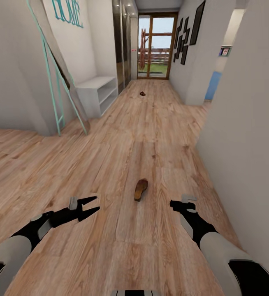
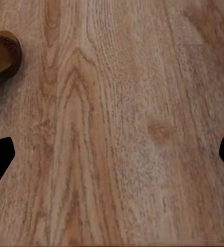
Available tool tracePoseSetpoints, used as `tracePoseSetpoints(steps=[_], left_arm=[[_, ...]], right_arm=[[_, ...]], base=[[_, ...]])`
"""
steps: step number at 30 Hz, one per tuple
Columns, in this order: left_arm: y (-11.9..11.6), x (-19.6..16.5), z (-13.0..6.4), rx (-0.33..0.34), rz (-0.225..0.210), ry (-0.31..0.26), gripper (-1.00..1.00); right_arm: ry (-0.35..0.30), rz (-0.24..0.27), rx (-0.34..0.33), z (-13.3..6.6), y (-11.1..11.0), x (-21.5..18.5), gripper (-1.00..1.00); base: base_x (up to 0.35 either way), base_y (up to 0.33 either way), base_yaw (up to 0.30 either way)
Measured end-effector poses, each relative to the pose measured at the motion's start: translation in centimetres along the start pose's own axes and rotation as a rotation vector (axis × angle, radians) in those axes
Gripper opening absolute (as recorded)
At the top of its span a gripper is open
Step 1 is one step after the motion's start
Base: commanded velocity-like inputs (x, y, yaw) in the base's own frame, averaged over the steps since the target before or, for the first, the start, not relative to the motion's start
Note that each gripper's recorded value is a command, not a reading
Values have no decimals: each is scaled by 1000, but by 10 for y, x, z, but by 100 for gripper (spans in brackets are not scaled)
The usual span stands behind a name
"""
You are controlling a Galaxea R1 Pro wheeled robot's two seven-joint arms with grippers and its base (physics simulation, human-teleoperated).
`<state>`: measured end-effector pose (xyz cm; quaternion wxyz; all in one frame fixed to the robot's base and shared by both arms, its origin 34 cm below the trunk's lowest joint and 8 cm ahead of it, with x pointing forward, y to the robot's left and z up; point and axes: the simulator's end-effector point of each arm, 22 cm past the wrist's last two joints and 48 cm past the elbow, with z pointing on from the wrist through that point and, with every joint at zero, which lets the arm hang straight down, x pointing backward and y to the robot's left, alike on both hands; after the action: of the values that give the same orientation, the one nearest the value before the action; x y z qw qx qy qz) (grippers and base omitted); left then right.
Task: Pick up the two gym shoes and the two sandals from the corridor floor and place them onto the hallstand (shoe rack) in the corridor, making sure they are on the rack and not on the floor. Arrange them so the two gym shoes are next to each other and the two sandals are next to each other.
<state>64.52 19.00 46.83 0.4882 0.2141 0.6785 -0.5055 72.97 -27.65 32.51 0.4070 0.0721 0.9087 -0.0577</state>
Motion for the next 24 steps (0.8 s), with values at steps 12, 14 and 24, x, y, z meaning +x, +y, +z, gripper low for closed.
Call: tracePoseSetpoints(steps=[12,14,24], left_arm=[[76,21,-15,-373,-60,8,100],[98,25,-18,-494,-68,6,100],[165,38,-60,-929,-90,12,100]], right_arm=[[3,-1,0,0,0,1,100],[3,-2,-1,0,0,1,100],[-2,-13,-4,0,2,0,100]], base=[[0,0,-300],[0,0,-267],[0,0,-48]])
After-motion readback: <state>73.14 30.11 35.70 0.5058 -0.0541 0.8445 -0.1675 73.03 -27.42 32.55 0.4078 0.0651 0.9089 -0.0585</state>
